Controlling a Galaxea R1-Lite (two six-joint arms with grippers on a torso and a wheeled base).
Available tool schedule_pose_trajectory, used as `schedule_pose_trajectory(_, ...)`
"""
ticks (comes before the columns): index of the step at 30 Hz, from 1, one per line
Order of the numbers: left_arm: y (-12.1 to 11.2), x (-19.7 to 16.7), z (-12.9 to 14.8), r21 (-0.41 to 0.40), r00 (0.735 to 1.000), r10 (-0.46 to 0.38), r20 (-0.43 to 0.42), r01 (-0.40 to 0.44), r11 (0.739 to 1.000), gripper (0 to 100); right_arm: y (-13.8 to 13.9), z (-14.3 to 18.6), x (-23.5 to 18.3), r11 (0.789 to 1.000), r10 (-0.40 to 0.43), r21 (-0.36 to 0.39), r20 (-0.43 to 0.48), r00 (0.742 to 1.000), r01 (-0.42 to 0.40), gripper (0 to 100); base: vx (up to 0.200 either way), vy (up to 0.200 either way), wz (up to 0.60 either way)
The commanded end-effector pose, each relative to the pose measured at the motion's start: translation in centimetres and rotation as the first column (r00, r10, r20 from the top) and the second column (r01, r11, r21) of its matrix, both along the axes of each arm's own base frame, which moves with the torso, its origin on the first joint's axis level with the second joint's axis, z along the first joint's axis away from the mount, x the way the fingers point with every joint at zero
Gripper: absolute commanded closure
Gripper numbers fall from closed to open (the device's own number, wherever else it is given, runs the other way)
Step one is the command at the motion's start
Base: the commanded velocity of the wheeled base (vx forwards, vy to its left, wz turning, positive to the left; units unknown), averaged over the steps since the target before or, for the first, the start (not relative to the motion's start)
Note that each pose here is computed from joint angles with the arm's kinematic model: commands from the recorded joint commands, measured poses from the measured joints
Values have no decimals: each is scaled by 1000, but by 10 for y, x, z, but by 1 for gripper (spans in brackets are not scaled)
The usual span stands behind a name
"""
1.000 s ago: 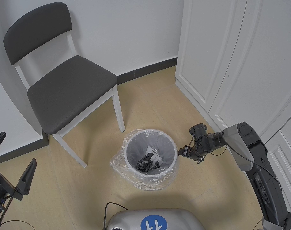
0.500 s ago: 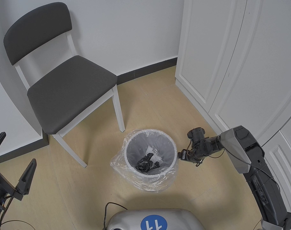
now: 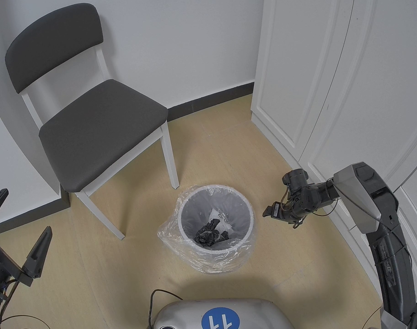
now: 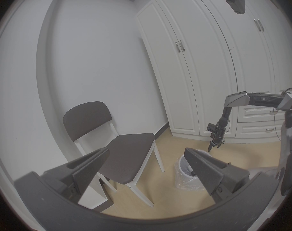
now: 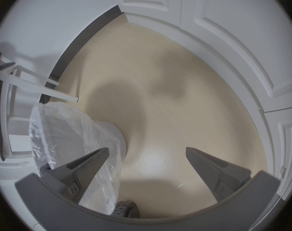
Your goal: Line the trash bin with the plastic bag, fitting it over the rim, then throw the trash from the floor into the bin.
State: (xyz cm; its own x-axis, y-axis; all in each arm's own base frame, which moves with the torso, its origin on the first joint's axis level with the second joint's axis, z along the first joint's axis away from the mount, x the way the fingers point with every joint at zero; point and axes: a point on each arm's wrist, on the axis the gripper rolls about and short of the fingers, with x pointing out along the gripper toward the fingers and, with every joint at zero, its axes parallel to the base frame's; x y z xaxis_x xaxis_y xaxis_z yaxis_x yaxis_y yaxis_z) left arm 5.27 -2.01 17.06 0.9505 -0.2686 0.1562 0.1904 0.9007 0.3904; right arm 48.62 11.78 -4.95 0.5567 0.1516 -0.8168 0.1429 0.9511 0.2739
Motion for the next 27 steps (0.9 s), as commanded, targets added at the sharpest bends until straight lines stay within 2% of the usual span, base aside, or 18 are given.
schedule_pose_trajectory(1, 0, 1, 1, -1, 1000, -2, 1, 2, 1000, 0, -9, 48, -13, 1000, -9, 11, 94, 996, 8, 0, 0, 0, 0)
schedule_pose_trajectory(2, 0, 1, 1, -1, 1000, -2, 1, 2, 1000, 0, -9, 48, -13, 1000, -9, 11, 94, 996, 8, 0, 0, 0, 0)
schedule_pose_trajectory(6, -1, 2, 0, -4, 1000, -2, -16, 2, 1000, 0, -3, 83, -34, 1000, 25, 8, 185, 982, -27, 0, 0, 0, 0)
schedule_pose_trajectory(10, 0, 2, -3, -1, 998, 10, -61, -10, 1000, 0, -3, 103, -49, 996, 69, -65, 285, 956, -53, 0, 0, 0, 0)
schedule_pose_trajectory(11, 0, 3, -3, -12, 997, 14, -72, -15, 1000, 0, -1, 108, -55, 994, 95, -87, 324, 941, -71, 0, 0, 0, 0)
schedule_pose_trajectory(12, 0, 3, -3, -12, 997, 14, -72, -15, 1000, 0, -1, 108, -55, 994, 95, -87, 324, 941, -71, 0, 0, 0, 0)
schedule_pose_trajectory(13, 0, 3, -4, -23, 996, 18, -92, -20, 1000, 0, -1, 117, -67, 986, 144, -130, 388, 910, -101, 0, 0, 0, 0)
schedule_pose_trajectory(14, 0, 4, -3, -23, 995, 18, -93, -20, 1000, 0, -1, 117, -68, 986, 148, -133, 392, 908, -103, 0, 0, 0, 0)
schedule_pose_trajectory(16, 0, 5, -3, -22, 992, 29, -126, -32, 999, 0, -3, 129, -89, 969, 224, -203, 466, 856, -143, 0, 0, 0, 0)
schedule_pose_trajectory(17, 0, 6, -3, -24, 990, 32, -139, -35, 999, 0, -5, 131, -95, 962, 247, -229, 484, 840, -152, 0, 0, 0, 0)
schedule_pose_trajectory(18, 0, 5, -2, -26, 990, 33, -138, -37, 999, 0, -5, 131, -96, 960, 252, -233, 486, 837, -153, 0, 0, 0, 0)
schedule_pose_trajectory(20, 1, 6, -2, -27, 984, 53, -169, -59, 998, 0, -12, 142, -120, 930, 335, -330, 566, 753, -166, 0, 0, 0, 0)
schedule_pose_trajectory(21, 1, 6, -2, -27, 984, 53, -169, -59, 998, 0, -12, 142, -120, 930, 335, -330, 566, 753, -166, 0, 0, 0, 0)
schedule_pose_trajectory(22, 2, 7, -2, -24, 982, 63, -178, -68, 997, 0, -15, 146, -129, 919, 359, -361, 591, 722, -160, 0, 0, 0, 0)
schedule_pose_trajectory(25, 3, 7, -4, -12, 974, 99, -205, -104, 995, 0, -21, 152, -151, 897, 399, -420, 639, 658, -137, 0, 0, 0, 0)
schedule_pose_trajectory(26, 5, 8, -6, -4, 967, 124, -220, -128, 992, 0, -24, 154, -160, 889, 409, -444, 649, 642, -117, 0, 0, 0, 0)
schedule_pose_trajectory(27, 5, 8, -6, -3, 966, 130, -223, -134, 991, 0, -25, 155, -162, 886, 411, -450, 652, 637, -111, 0, 0, 0, 0)
